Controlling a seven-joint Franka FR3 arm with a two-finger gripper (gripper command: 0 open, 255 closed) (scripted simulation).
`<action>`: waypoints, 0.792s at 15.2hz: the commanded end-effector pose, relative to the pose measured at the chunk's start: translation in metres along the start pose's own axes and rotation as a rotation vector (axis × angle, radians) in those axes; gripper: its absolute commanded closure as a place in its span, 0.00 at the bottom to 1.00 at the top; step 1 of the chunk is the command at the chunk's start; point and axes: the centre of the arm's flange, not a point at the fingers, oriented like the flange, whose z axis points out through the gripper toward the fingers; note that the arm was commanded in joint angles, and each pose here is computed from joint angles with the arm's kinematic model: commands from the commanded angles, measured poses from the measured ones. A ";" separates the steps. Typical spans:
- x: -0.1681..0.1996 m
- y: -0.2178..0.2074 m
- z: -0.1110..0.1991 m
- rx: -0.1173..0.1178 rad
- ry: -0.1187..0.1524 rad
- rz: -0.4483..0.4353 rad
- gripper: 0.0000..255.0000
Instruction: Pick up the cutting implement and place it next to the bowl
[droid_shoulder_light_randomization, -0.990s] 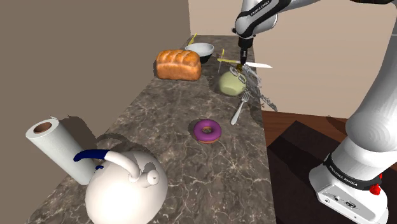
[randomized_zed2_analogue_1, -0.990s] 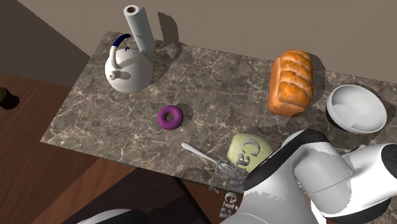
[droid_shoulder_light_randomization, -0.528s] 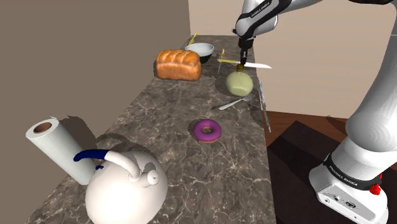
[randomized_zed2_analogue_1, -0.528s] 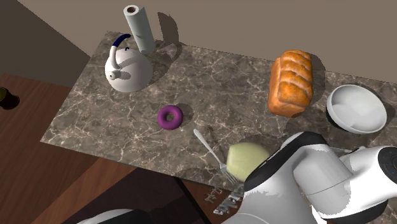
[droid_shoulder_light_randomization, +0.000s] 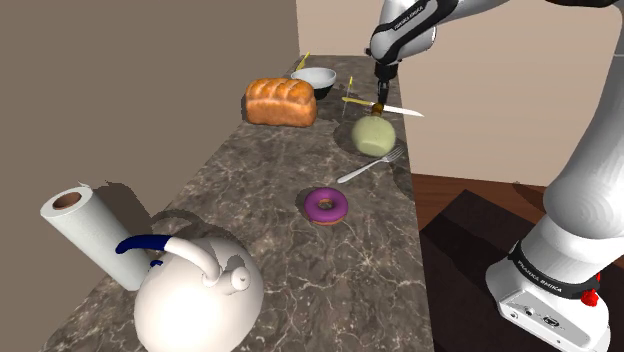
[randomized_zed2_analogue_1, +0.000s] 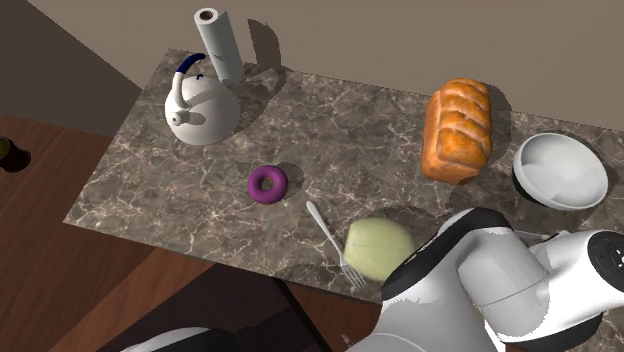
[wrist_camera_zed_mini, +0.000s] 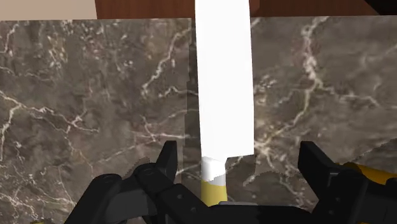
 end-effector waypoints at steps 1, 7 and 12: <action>0.005 -0.007 0.000 0.033 -0.018 -0.009 0.00; 0.005 -0.006 -0.037 0.033 -0.018 -0.009 0.00; 0.005 -0.005 -0.037 0.033 -0.018 -0.009 0.00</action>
